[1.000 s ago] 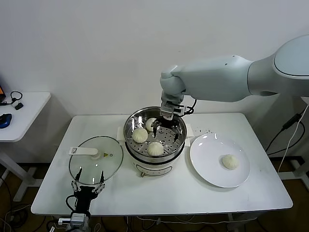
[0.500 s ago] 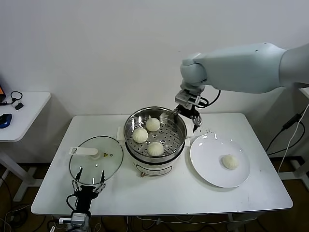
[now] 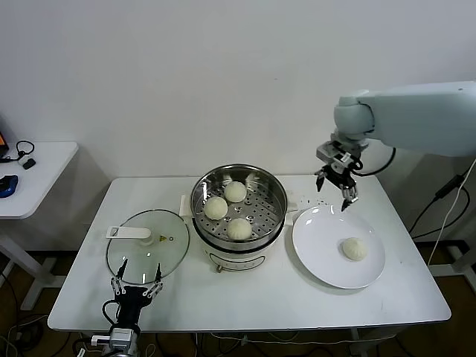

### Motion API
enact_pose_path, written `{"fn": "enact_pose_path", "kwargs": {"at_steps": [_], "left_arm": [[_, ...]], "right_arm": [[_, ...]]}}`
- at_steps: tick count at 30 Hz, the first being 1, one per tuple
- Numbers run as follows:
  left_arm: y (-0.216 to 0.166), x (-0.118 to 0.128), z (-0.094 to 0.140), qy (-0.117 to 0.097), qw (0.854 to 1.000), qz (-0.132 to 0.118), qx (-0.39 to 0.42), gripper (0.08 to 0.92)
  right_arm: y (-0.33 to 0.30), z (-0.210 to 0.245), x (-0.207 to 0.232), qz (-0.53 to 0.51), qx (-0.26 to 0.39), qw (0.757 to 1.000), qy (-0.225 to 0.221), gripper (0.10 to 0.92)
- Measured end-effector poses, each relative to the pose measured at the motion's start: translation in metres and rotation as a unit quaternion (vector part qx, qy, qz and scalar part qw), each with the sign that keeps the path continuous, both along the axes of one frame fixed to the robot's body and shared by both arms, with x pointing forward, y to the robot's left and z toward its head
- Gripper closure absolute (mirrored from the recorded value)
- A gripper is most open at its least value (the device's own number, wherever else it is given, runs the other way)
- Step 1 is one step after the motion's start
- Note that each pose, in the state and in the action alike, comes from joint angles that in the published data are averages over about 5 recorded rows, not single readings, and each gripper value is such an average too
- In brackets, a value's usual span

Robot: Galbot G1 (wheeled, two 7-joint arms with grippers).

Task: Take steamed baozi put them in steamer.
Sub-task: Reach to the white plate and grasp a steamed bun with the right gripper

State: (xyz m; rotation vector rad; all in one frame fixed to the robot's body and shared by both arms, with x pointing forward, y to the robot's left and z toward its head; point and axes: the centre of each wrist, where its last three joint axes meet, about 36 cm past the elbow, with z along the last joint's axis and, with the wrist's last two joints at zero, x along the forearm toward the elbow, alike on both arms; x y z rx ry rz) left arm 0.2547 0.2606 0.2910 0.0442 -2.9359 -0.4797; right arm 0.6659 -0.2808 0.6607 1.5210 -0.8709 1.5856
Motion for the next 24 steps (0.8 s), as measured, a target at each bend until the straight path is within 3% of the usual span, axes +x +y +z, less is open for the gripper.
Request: {"fn": "enact_pose_path", "kwargs": {"at_steps": [24], "left_arm": [[0.002,-0.003,-0.001,0.000,1.000,0.003,0.002,0.177]], "right_arm": [[-0.092,-0.085,-0.026,-0.129,-0.012,0.992,-0.005,0.200]]}}
